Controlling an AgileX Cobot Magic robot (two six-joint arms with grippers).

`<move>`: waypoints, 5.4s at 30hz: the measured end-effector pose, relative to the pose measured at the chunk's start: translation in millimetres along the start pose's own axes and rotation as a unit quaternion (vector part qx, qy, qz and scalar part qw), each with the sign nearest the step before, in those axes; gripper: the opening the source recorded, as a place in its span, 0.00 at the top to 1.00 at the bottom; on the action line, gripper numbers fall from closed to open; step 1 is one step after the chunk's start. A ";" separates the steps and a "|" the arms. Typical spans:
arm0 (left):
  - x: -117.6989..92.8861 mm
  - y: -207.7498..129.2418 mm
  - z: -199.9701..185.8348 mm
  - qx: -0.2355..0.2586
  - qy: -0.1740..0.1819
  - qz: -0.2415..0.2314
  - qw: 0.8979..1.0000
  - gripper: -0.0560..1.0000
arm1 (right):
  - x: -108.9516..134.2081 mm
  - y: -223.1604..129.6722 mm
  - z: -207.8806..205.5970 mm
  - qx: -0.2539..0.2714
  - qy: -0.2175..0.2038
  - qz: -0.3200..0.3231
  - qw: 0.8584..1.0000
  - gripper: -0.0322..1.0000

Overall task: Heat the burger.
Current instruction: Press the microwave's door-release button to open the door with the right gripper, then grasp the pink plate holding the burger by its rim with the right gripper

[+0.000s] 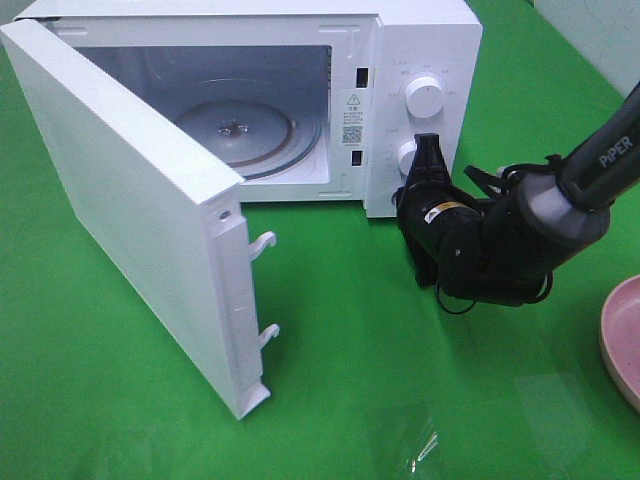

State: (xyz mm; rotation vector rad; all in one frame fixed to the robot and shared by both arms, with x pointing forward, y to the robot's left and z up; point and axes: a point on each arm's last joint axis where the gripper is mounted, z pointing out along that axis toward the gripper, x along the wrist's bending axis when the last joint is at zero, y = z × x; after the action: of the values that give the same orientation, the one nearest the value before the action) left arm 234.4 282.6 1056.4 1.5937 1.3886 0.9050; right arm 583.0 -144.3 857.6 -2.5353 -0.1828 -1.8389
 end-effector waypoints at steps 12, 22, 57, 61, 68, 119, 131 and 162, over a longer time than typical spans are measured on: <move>0.0 0.0 0.0 0.000 0.000 0.000 1.000 0.02 | -2.3 14.1 -18.8 0.009 -0.010 -0.020 1.000 0.95; 0.0 0.0 0.0 0.000 0.000 0.000 1.000 0.02 | 2.2 14.6 -38.3 0.049 -0.057 -0.046 0.996 0.95; 0.0 0.0 0.0 0.000 0.000 0.000 1.000 0.02 | 41.8 14.6 -121.6 0.316 -0.152 -0.547 0.760 0.90; 0.0 0.0 0.0 0.000 0.000 0.000 1.000 0.02 | 40.7 17.0 -130.3 0.348 -0.159 -0.591 0.710 0.89; 0.0 0.0 0.0 0.000 0.000 0.000 1.000 0.02 | 44.5 26.1 -147.0 0.378 -0.176 -0.651 0.634 0.87; 0.0 0.0 0.0 0.000 0.000 0.000 1.000 0.02 | 7.6 116.5 -123.4 0.373 -0.355 -0.646 0.564 0.06; 0.0 0.0 0.0 0.000 0.000 0.000 1.000 0.02 | -17.5 113.4 -107.5 0.392 -0.362 -0.637 0.557 0.09; 0.0 0.0 0.0 0.000 0.000 0.000 1.000 0.02 | -18.3 120.3 -108.7 0.367 -0.401 -0.633 0.551 0.85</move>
State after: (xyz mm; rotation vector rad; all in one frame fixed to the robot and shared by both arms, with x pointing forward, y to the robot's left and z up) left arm 234.4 282.6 1056.4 1.5937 1.3886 0.9050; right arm 486.0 -273.3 882.1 -2.1529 -2.5455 0.0711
